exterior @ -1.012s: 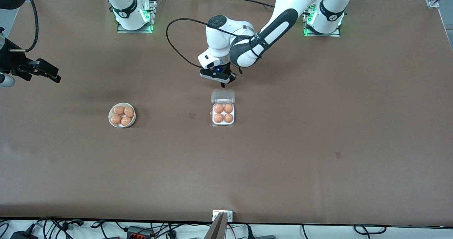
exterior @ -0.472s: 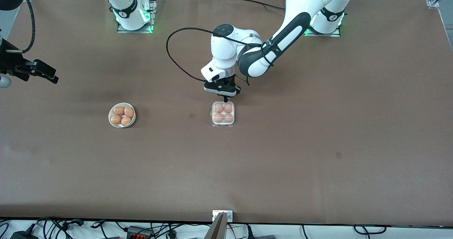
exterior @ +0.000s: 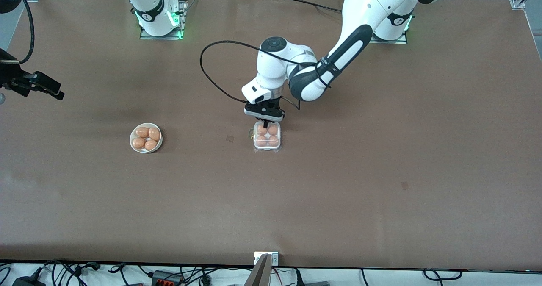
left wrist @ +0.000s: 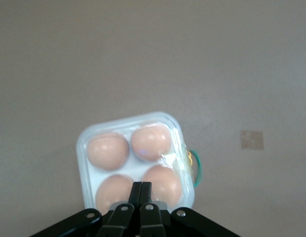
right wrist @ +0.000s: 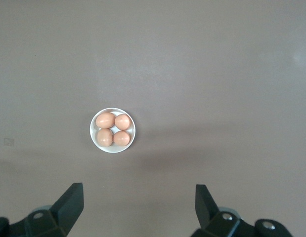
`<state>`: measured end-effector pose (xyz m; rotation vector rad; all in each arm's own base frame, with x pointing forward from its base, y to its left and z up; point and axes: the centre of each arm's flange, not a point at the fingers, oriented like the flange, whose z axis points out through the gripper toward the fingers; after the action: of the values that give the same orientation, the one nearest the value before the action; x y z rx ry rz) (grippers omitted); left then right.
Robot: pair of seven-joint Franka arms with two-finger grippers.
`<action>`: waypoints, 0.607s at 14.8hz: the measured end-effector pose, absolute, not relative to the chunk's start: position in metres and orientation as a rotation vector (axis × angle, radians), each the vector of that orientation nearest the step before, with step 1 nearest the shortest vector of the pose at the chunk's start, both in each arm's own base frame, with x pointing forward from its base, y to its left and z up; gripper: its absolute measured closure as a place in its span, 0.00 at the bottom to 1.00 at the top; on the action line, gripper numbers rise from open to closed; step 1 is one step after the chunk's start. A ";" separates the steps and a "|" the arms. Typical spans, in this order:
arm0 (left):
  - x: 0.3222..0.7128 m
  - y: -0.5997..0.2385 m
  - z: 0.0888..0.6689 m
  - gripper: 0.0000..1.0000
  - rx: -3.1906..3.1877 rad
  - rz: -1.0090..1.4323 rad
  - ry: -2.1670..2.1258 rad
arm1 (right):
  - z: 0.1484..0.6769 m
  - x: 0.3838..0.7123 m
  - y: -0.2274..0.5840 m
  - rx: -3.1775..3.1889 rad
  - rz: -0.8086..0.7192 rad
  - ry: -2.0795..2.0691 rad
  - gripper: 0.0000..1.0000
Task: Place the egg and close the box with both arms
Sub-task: 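Push the clear lid down over the eggs with the left gripper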
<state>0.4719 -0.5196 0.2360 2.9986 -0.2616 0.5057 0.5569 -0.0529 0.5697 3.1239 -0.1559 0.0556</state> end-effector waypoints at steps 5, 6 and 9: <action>0.473 -0.520 0.236 0.97 2.994 0.509 -0.264 | 0.570 0.557 -0.051 3.125 0.056 -0.153 0.00; 0.473 -0.520 0.236 0.97 2.994 0.509 -0.264 | 0.570 0.557 -0.050 3.129 0.057 -0.151 0.00; 0.474 -0.521 0.238 0.96 2.990 0.514 -0.262 | 0.570 0.558 -0.045 3.138 0.057 -0.143 0.00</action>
<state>0.4736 -0.5206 0.2379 2.9904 -0.2620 0.5140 0.5576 -0.0453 0.5698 3.1379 -0.1432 0.0574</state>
